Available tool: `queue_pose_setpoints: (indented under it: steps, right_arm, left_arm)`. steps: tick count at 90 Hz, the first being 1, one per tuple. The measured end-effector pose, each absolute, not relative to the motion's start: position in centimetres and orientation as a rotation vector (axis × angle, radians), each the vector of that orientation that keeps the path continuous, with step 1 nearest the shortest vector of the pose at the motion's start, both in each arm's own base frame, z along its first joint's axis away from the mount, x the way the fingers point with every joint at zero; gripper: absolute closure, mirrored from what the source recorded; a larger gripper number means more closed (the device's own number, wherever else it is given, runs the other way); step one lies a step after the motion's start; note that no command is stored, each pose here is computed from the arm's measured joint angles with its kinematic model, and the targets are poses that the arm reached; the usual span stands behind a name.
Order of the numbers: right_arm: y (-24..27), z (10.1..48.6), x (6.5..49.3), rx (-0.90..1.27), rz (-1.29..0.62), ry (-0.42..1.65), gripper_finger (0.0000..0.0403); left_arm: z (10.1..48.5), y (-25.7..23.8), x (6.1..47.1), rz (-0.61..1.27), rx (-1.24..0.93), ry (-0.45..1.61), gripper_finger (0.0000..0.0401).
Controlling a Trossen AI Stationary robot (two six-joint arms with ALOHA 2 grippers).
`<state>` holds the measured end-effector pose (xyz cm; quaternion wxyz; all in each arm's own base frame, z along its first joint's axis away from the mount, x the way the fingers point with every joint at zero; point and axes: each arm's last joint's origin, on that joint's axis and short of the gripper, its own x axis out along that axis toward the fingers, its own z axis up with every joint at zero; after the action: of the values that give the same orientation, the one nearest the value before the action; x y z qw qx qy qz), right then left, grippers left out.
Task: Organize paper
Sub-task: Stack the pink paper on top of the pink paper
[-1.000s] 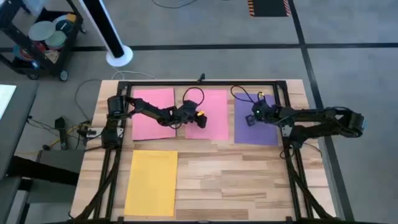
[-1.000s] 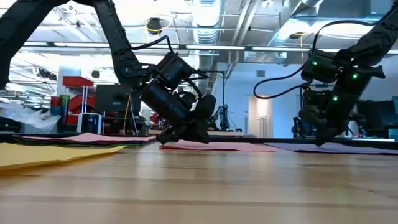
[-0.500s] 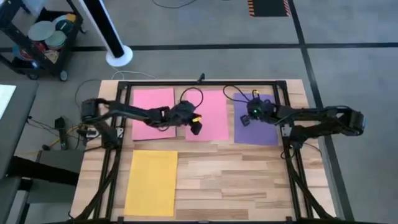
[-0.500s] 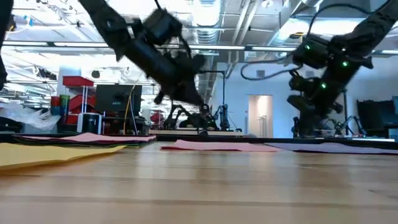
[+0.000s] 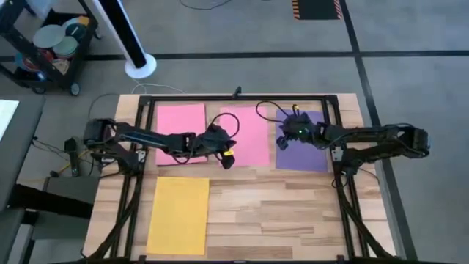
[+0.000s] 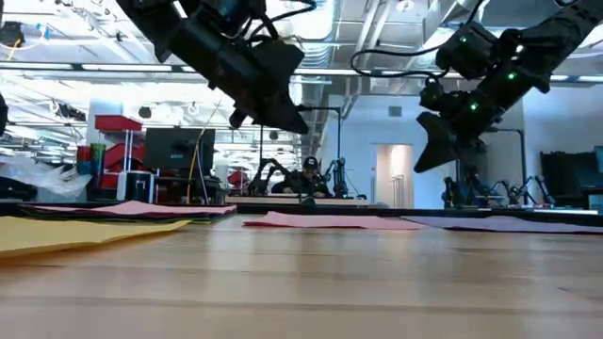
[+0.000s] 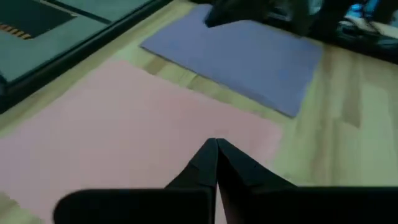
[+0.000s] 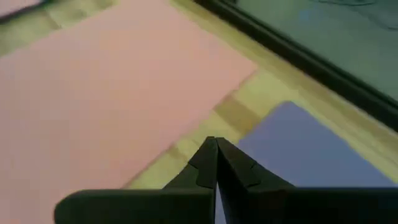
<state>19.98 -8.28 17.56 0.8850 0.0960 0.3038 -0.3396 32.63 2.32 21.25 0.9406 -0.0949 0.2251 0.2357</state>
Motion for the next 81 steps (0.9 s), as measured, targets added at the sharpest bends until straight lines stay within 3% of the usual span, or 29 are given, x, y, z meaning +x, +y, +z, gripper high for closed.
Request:
queue_pose_setpoints:
  steps: [16, 34, 48, 63, 81]
  right_arm:
    - [-7.4, 19.4, 21.0, 0.06, -0.566, 0.492, 0.0403]
    - [-7.8, 20.1, 21.1, 0.05, -0.583, 0.413, 0.0403]
    - [-8.3, 19.3, 20.7, 0.079, -0.612, 0.433, 0.0403]
    - [-9.8, 19.6, 20.2, -0.055, -0.744, 0.183, 0.0403]
    - [-11.4, 19.1, 19.9, -0.038, -0.712, 0.131, 0.0403]
  left_arm:
    - [23.0, 1.9, 31.8, 0.344, -0.21, 0.298, 0.0401]
    - [22.4, 2.5, 29.5, 0.251, -0.262, 0.17, 0.0401]
    - [21.4, 2.8, 28.6, 0.277, -0.346, 0.195, 0.0401]
    - [21.1, 2.9, 28.3, 0.242, -0.33, 0.251, 0.0401]
    - [20.8, 3.7, 28.1, 0.275, -0.343, 0.278, 0.0401]
